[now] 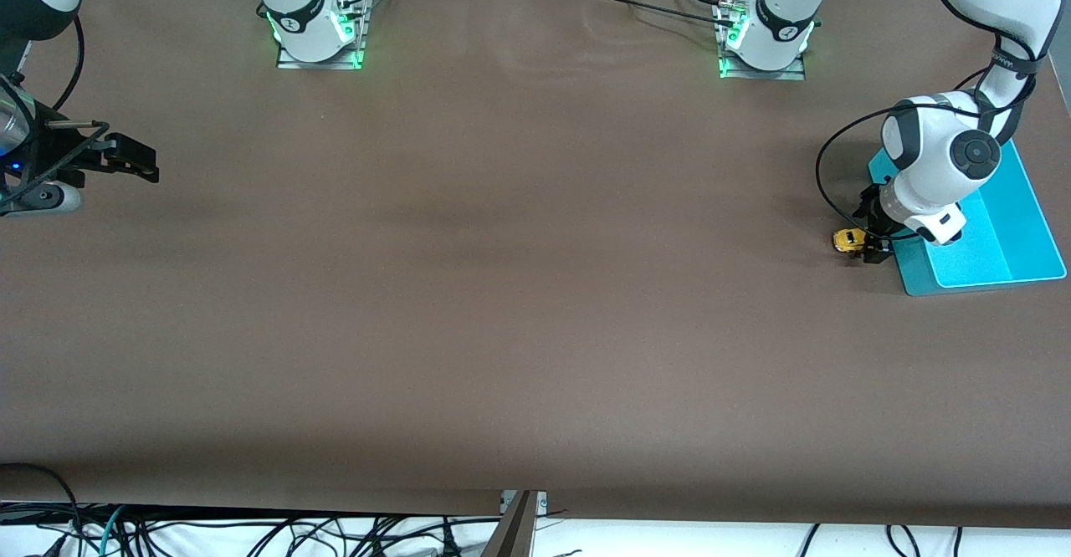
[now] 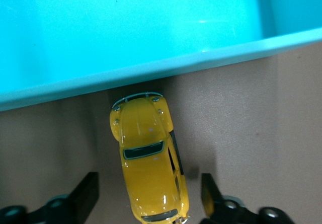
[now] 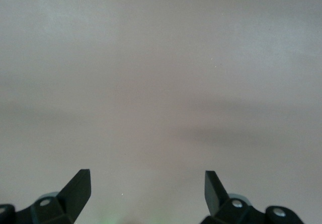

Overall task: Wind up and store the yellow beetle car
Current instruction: 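Lift the car with the left gripper and lower it into the tray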

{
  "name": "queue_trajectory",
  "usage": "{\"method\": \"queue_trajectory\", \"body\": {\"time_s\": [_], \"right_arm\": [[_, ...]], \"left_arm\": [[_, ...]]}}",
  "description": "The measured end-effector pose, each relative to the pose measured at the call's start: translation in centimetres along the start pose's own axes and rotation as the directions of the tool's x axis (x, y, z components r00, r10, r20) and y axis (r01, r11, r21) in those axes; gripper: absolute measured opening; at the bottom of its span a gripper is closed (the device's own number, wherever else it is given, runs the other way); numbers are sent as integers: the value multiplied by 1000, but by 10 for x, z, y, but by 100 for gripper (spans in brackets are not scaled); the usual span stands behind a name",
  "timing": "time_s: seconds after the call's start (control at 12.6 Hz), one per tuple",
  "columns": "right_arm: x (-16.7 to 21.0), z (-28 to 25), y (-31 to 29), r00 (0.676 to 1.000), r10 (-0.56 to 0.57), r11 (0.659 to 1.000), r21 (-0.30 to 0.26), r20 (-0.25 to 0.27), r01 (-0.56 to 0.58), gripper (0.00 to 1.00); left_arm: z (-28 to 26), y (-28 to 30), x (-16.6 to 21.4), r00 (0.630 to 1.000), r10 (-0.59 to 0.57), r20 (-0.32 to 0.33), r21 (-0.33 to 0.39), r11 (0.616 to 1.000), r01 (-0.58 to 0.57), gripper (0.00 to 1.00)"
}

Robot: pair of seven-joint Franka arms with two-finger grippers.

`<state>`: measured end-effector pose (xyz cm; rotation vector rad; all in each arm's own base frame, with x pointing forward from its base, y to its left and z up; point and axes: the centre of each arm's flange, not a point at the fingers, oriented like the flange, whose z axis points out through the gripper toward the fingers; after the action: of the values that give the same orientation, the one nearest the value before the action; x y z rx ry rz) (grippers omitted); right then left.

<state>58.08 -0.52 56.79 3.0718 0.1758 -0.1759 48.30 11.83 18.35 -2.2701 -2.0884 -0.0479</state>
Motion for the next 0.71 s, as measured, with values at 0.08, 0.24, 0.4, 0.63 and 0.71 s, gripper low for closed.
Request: {"method": "queue_trajectory", "body": {"time_s": [0.08,0.24,0.4,0.63,0.71], "right_arm": [[0,0,0,1000,1,1000,0,0,-1,100],[1,1,-1,1000,0,1000,0,1,0,100],[1,2,-1,1000,1,1000,1,3,-1,100],[2,2,-1,1000,2,1000,1,3,-2,100],[2,2,-1,1000,2,1000,1,2,-2,100]], "left_arm": [[0,0,0,1000,0,0,-1,1000,0,70],[-2,2,1,1000,0,-3,-10,1000,0,47],[-13,9,-1,1000,2,-7,-19,1000,-2,46],[-73,46,-6,999,-30,-13,55,998,30,46],[-98,60,-11,998,-53,-19,68,996,54,46]]}}
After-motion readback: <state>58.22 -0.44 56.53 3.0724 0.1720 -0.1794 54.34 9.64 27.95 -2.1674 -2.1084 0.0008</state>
